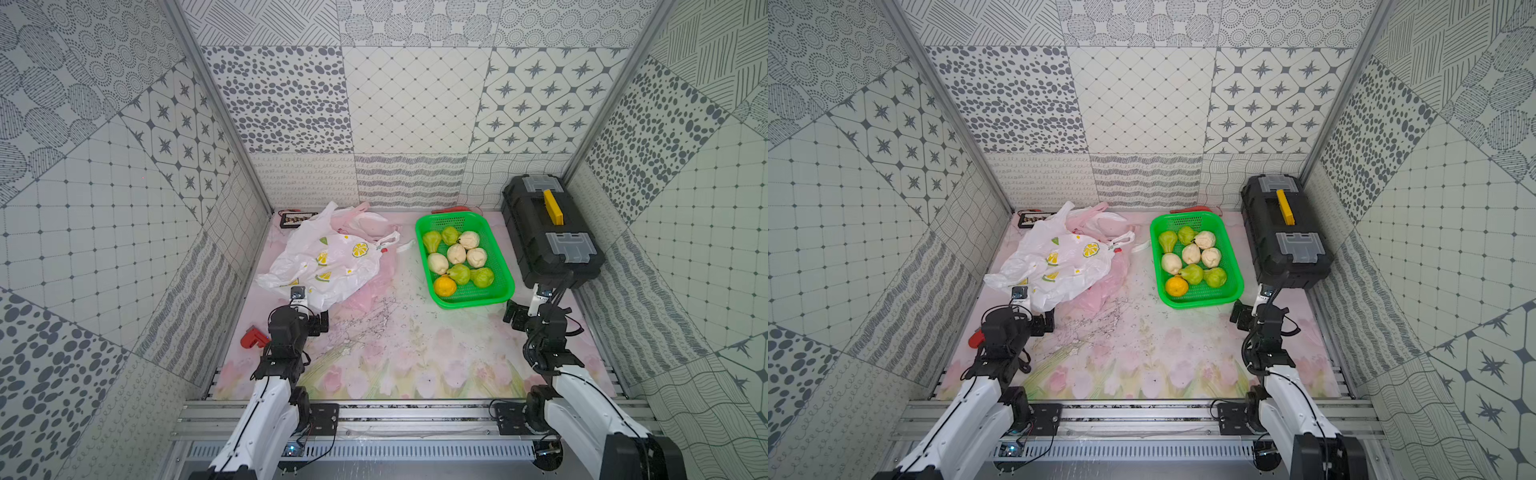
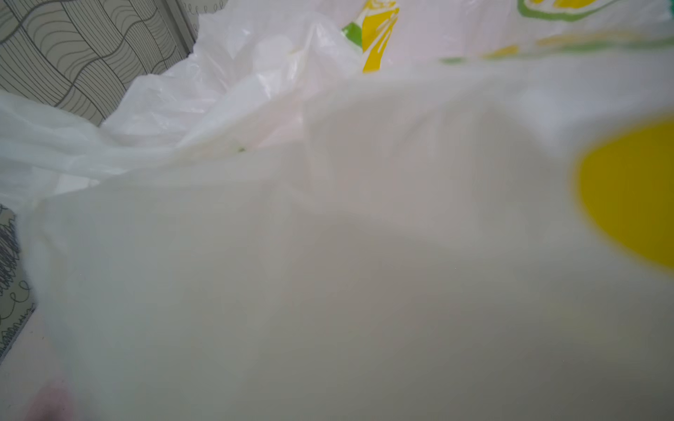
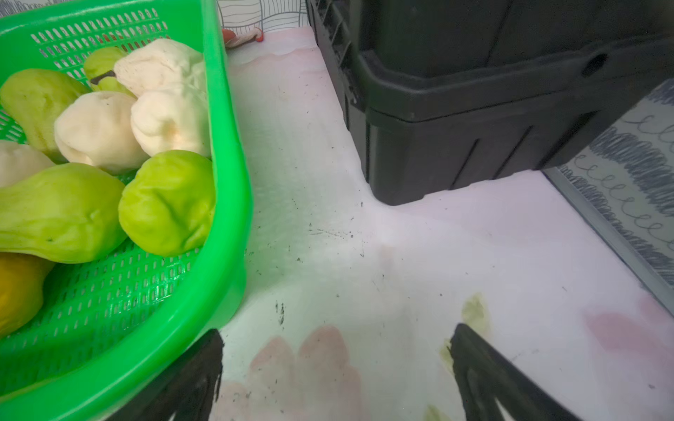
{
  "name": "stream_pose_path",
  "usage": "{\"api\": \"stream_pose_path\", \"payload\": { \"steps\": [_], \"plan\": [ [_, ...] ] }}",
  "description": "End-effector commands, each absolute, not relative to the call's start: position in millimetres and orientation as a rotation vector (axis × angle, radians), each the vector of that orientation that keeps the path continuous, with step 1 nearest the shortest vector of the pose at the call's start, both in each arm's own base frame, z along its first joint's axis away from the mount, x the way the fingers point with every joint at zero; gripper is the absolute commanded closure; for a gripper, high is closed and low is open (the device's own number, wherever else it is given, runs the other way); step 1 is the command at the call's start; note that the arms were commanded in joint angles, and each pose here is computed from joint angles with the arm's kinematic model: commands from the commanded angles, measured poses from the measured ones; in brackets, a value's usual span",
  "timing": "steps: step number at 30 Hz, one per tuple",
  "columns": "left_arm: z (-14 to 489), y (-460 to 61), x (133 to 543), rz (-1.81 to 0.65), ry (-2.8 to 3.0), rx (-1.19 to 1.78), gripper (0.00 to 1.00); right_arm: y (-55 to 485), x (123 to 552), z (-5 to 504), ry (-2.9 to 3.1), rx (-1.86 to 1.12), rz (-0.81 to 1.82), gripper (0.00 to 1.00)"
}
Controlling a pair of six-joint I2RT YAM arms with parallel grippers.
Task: Place the pears into plastic bags & tie knots
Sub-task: Move the plastic bag to the center of the board.
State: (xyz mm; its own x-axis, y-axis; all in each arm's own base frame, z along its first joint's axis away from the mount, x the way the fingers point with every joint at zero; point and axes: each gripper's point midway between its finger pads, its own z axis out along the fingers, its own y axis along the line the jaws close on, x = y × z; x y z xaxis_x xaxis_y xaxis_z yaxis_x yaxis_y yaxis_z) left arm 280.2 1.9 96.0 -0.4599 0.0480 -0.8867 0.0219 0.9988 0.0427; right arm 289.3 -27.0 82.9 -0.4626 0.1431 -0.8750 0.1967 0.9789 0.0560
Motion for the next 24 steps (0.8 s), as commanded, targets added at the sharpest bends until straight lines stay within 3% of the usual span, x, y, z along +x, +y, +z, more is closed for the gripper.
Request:
{"api": "stream_pose_path", "payload": {
  "steps": [1,24],
  "plan": [
    [77.8,-2.1,399.3,-0.014,1.993,0.029,0.02,-2.8,403.8,107.9,1.852,0.107,-0.093,0.02],
    [77.0,0.6,399.2,0.006,1.997,0.012,0.02,-5.7,402.9,108.0,1.849,0.126,-0.103,0.02]
  ]
}}
